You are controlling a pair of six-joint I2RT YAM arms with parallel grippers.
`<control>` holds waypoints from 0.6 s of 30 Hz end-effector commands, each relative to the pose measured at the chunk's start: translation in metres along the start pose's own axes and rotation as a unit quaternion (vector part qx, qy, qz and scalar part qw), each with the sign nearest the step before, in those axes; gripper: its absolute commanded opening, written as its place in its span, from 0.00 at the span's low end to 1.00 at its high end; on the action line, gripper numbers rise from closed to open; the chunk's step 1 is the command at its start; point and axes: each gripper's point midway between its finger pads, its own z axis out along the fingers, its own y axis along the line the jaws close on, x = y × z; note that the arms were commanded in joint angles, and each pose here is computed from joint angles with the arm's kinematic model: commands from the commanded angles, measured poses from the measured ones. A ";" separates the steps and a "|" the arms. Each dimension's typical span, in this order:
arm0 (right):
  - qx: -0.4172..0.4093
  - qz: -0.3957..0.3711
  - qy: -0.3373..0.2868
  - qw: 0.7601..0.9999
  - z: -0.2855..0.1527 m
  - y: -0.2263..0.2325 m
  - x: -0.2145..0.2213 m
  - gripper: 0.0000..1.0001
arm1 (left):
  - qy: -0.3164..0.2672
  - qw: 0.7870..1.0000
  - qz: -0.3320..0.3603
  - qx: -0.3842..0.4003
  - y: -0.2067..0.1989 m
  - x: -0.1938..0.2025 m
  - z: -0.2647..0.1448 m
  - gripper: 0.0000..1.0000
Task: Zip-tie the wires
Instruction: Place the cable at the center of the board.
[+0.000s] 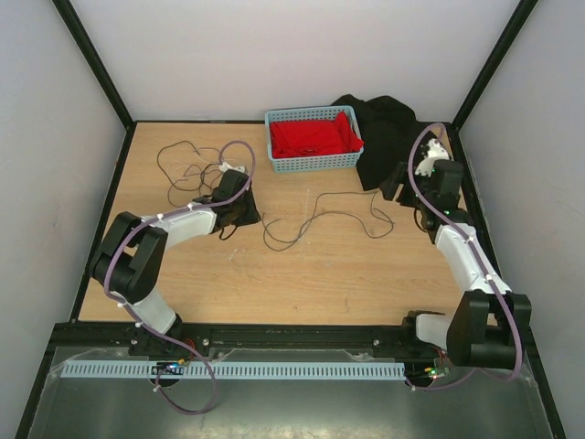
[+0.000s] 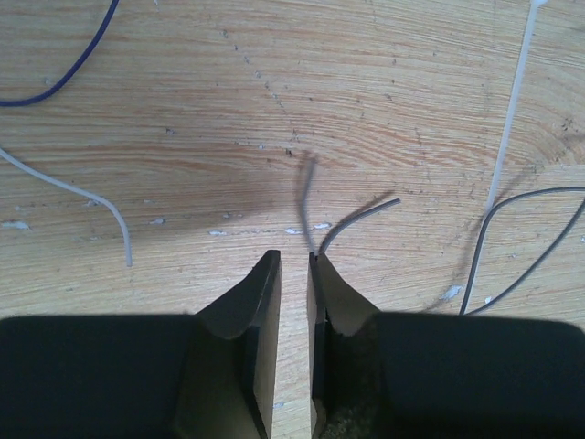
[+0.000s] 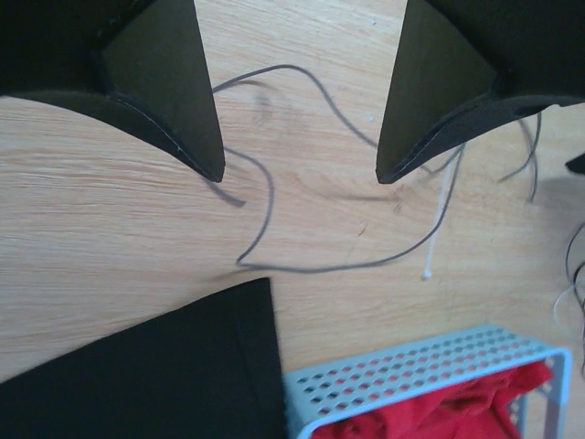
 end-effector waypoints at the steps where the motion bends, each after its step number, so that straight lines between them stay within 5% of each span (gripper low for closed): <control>1: -0.050 -0.027 0.030 0.998 0.005 0.038 0.011 0.78 | 0.008 1.000 0.007 -0.006 0.003 0.007 0.001 0.25; 11: -0.094 -0.049 0.044 0.993 0.017 0.092 0.029 0.78 | -0.031 0.999 -0.004 -0.041 0.031 -0.013 -0.029 0.53; 18: -0.129 -0.046 0.031 0.990 0.018 0.112 0.037 0.78 | -0.100 0.993 -0.010 -0.055 0.057 -0.075 -0.074 0.77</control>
